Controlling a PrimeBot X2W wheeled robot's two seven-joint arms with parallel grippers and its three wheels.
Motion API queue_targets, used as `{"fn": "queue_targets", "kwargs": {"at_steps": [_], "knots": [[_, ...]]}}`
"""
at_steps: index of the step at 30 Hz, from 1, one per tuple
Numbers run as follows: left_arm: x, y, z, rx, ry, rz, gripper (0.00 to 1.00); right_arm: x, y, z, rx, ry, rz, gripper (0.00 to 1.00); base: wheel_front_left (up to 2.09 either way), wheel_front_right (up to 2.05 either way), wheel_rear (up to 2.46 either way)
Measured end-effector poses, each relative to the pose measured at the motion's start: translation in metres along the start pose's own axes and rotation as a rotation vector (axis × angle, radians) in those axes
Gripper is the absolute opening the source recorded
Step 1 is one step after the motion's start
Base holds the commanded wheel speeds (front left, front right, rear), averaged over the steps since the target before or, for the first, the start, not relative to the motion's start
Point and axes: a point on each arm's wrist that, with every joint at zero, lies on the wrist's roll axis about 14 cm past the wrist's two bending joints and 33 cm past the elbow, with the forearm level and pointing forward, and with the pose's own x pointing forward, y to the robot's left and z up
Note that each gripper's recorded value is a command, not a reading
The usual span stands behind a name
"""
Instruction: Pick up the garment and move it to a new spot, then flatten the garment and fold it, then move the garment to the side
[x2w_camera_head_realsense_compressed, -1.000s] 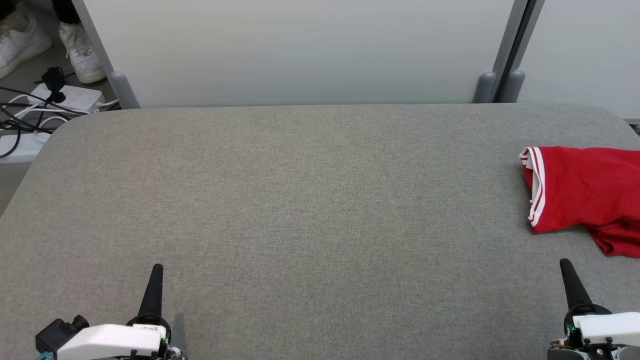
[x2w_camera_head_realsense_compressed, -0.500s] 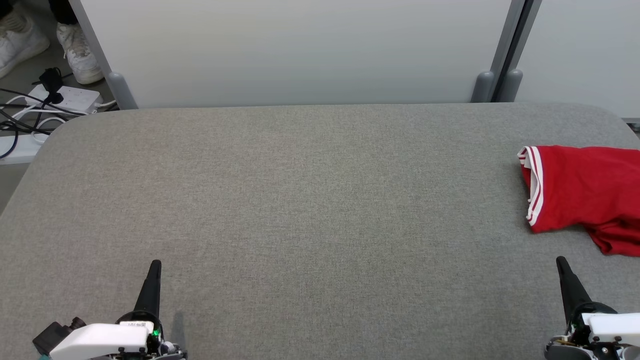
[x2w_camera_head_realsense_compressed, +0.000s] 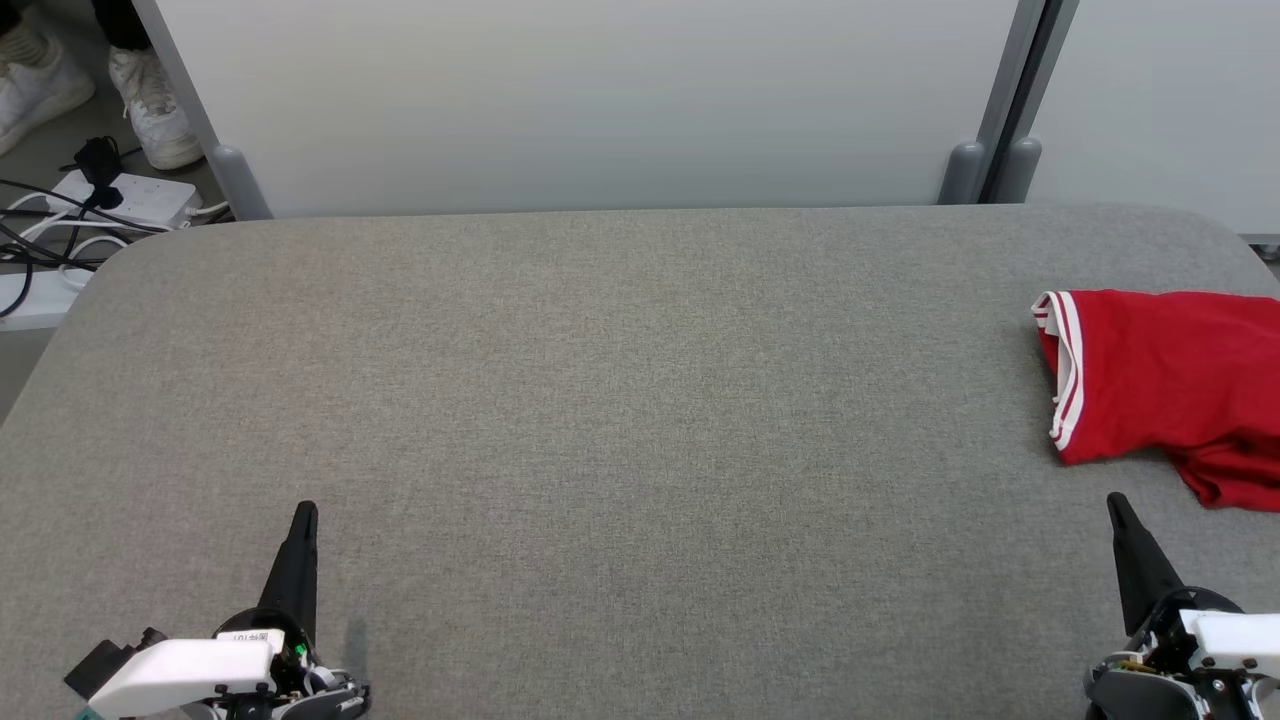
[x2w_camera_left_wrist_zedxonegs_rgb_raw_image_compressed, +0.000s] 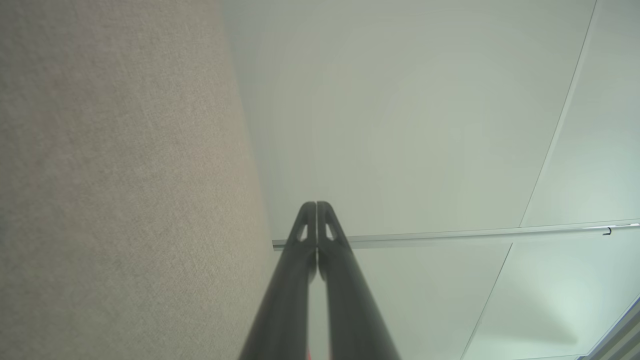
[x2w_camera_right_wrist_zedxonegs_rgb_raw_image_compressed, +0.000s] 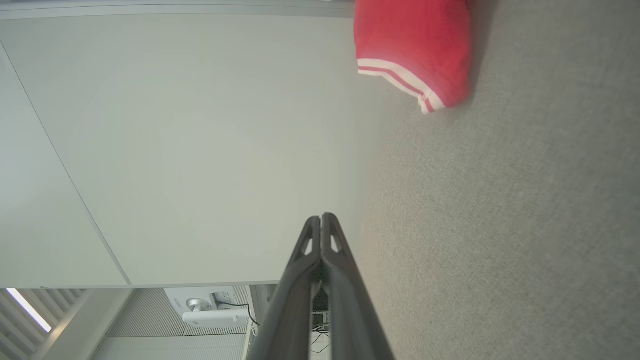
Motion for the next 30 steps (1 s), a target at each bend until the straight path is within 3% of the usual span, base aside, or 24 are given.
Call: {"fn": "queue_targets", "kwargs": {"at_steps": [30], "knots": [[0.0000,-0.0002,0.0002,0.000,-0.001,-0.001,0.00,0.0007,0.0014,-0.0003,0.000,0.001,0.004,0.00,0.00,0.00,0.00]]}}
